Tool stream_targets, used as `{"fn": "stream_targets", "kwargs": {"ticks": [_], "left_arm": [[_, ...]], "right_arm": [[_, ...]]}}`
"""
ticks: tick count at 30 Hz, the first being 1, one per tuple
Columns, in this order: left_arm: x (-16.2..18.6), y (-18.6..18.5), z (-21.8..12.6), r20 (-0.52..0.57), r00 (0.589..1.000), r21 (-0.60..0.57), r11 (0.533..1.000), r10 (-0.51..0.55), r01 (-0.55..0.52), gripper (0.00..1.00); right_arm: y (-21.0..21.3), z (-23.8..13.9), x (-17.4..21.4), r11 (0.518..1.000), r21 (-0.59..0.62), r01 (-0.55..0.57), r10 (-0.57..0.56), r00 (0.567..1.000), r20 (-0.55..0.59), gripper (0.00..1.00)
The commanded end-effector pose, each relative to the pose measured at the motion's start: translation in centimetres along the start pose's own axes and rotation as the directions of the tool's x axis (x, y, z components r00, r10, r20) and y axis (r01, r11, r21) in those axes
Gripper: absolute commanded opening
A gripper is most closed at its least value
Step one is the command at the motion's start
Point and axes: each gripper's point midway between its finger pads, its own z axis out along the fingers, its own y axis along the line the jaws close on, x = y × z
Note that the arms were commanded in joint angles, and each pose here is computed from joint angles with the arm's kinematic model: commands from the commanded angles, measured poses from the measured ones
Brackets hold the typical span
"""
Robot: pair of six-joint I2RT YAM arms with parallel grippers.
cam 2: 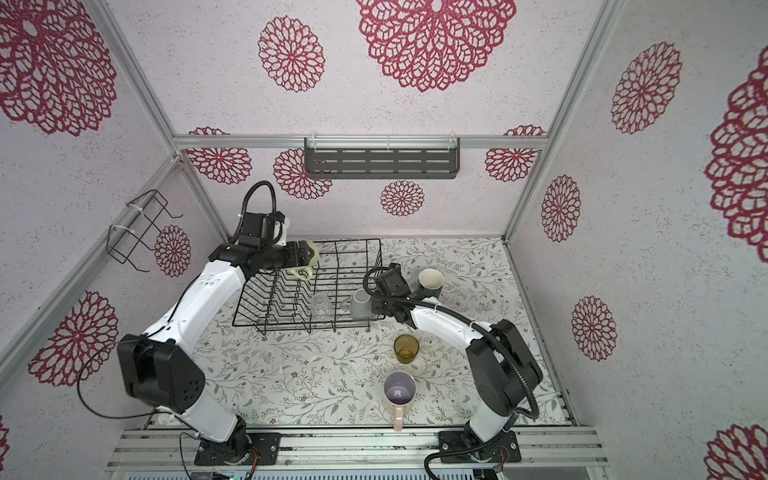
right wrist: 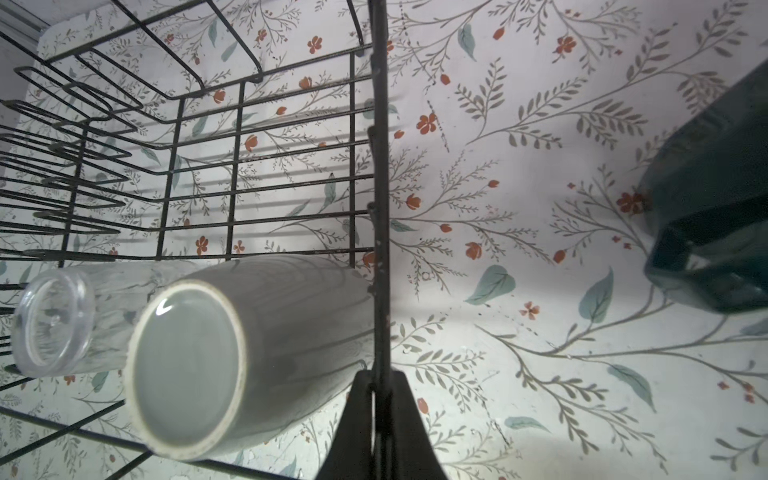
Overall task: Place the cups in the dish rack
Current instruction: 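Release the light-green mug in the rack while the right gripper reaches toward the gold glass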
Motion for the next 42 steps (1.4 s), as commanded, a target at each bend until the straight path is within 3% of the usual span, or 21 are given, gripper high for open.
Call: {"fn": "stream_targets", "kwargs": {"ticks": [1, 7, 15, 25, 39, 42], "left_arm": [[-3.2, -1.3, 0.9, 0.078, 0.992, -0.01, 0.995, 0.102, -0.101, 0.54], [-3.3, -1.7, 5.9, 0.001, 0.986, -0.046, 0.985, 0.166, -0.166, 0.54], [-0.8, -1.2, 10.8, -0.109, 0.979, -0.079, 0.98, 0.174, -0.183, 0.54], [2.4, 0.6, 14.5, -0.229, 0.959, -0.127, 0.972, 0.167, -0.199, 0.58], [3.7, 1.9, 16.7, -0.292, 0.938, -0.167, 0.956, 0.184, -0.239, 0.84], [3.1, 1.7, 16.5, -0.271, 0.945, -0.171, 0.957, 0.182, -0.233, 0.95]], "right_arm": [[-0.4, -2.9, -1.9, 1.0, 0.002, 0.017, -0.017, 0.997, 0.071, 0.16], [-1.2, -6.4, -3.0, 0.998, -0.003, 0.056, -0.055, 0.991, 0.121, 0.34], [-2.9, -10.0, -4.0, 0.997, -0.002, 0.078, -0.076, 0.978, 0.193, 0.41], [-4.1, -11.0, -4.3, 0.994, 0.022, 0.105, -0.107, 0.973, 0.205, 0.44], [-3.8, -11.2, -4.8, 0.992, 0.014, 0.124, -0.125, 0.971, 0.206, 0.48], [-3.9, -11.3, -4.8, 0.991, 0.021, 0.131, -0.133, 0.97, 0.203, 0.48]]}}
